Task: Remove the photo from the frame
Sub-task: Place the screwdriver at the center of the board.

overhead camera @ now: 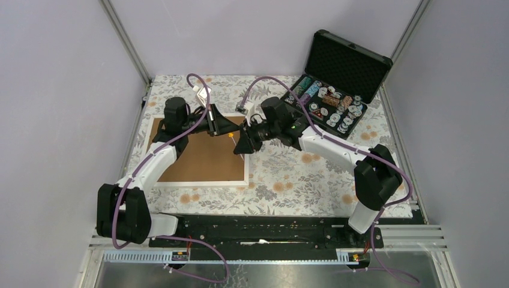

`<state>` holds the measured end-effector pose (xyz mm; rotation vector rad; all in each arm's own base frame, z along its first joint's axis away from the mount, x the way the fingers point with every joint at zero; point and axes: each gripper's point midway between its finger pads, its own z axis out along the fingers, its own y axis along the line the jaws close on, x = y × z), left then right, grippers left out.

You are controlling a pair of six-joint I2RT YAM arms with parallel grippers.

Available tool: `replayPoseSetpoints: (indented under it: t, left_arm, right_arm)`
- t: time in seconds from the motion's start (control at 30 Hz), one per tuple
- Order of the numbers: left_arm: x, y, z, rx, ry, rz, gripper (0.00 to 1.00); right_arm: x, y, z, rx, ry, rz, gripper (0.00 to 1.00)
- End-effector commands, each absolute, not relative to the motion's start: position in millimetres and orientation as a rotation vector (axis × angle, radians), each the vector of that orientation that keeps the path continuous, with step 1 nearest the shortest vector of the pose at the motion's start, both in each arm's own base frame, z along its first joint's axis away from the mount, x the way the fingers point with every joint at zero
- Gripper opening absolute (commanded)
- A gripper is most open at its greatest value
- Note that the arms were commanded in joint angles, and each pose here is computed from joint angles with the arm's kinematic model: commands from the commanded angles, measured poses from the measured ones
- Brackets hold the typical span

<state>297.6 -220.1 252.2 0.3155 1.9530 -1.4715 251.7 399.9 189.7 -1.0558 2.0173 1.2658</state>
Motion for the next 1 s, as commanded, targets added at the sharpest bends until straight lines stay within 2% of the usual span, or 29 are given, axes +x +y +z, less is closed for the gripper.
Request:
replayPoseSetpoints:
  t: [0.0,0.07,0.1,0.17,0.2,0.33,0.47,0.5,0.7,0.97]
  left_arm:
    - [281,-226,269,0.369,1.911,-1.534,0.02]
    - [281,-227,268,0.368,1.913,-1.535,0.11]
    - [281,-227,268,0.37,1.912,-1.532,0.19]
    - [281,-225,268,0.379,1.923,-1.517,0.43]
    - [283,-222,267,0.383,1.933,-1.498,0.52]
    - [294,-204,263,0.387,1.967,-1.371,0.77]
    - [303,-180,249,0.377,2.023,-1.247,0.95]
    - [304,-174,244,0.384,2.044,-1.208,0.98]
    - [302,-144,217,0.468,2.158,-0.994,0.99]
    - [301,-116,200,0.472,2.202,-0.872,0.99]
  right_arm:
    - [279,405,219,-0.991,1.917,1.178,0.18]
    - [279,403,220,-0.995,1.914,1.165,0.01]
    - [279,400,220,-0.995,1.922,1.163,0.0]
    - [279,392,219,-1.0,1.945,1.157,0.0]
    - [280,384,216,-0.998,1.967,1.152,0.0]
    - [287,335,199,-0.95,2.075,1.082,0.0]
    - [293,266,165,-0.906,2.205,0.896,0.0]
    - [292,248,155,-0.891,2.25,0.838,0.0]
    - [272,138,90,-0.84,2.48,0.485,0.0]
    - [242,33,22,-0.643,2.766,0.226,0.0]
